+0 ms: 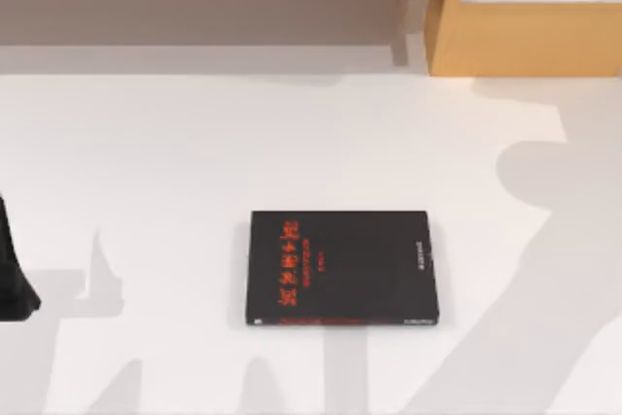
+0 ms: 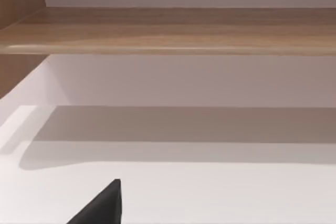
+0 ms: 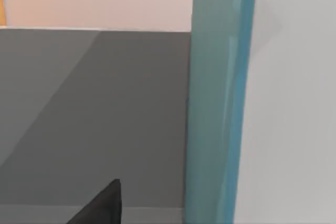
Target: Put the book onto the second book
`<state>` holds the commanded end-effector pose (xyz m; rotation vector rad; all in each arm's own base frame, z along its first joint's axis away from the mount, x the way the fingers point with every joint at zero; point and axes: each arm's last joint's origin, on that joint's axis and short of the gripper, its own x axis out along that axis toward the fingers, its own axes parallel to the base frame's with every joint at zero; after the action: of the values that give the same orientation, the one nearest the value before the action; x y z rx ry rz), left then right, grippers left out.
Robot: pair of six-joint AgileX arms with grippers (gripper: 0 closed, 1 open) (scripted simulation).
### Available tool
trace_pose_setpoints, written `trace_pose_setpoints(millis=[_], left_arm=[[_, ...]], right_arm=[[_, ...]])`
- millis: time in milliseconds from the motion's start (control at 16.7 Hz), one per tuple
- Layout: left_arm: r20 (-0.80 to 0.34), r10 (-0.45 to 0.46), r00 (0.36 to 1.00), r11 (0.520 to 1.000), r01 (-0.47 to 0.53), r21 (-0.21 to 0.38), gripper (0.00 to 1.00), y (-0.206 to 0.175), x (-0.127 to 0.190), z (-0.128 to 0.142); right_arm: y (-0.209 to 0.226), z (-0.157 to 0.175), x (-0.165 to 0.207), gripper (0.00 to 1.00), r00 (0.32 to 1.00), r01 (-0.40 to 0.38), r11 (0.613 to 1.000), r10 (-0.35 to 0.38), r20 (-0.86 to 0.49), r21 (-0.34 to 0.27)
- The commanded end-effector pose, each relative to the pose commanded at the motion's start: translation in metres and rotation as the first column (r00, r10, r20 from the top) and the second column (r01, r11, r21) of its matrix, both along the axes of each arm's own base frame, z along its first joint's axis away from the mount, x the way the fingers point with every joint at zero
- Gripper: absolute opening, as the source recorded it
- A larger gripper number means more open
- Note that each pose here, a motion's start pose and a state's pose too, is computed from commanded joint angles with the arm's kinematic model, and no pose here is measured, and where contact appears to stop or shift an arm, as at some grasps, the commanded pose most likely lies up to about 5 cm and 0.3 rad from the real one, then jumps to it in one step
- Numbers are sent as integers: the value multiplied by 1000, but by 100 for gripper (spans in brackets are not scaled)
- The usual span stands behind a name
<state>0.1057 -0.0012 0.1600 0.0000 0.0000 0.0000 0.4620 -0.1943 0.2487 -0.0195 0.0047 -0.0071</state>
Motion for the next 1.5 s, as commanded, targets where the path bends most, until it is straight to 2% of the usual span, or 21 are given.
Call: trace_pose_setpoints(millis=[60, 840, 1500], left_arm=[[0, 0, 1000, 1000, 0, 0, 100, 0, 0, 0], [0, 0, 1000, 1000, 0, 0, 100, 0, 0, 0], [0, 0, 1000, 1000, 0, 0, 100, 0, 0, 0]], right_arm=[[0, 0, 0, 100, 1000, 0, 1000, 0, 0, 0], [0, 0, 0, 2, 1000, 0, 1000, 0, 0, 0], [-1, 4, -4, 0, 1000, 3, 1000, -3, 2, 1]])
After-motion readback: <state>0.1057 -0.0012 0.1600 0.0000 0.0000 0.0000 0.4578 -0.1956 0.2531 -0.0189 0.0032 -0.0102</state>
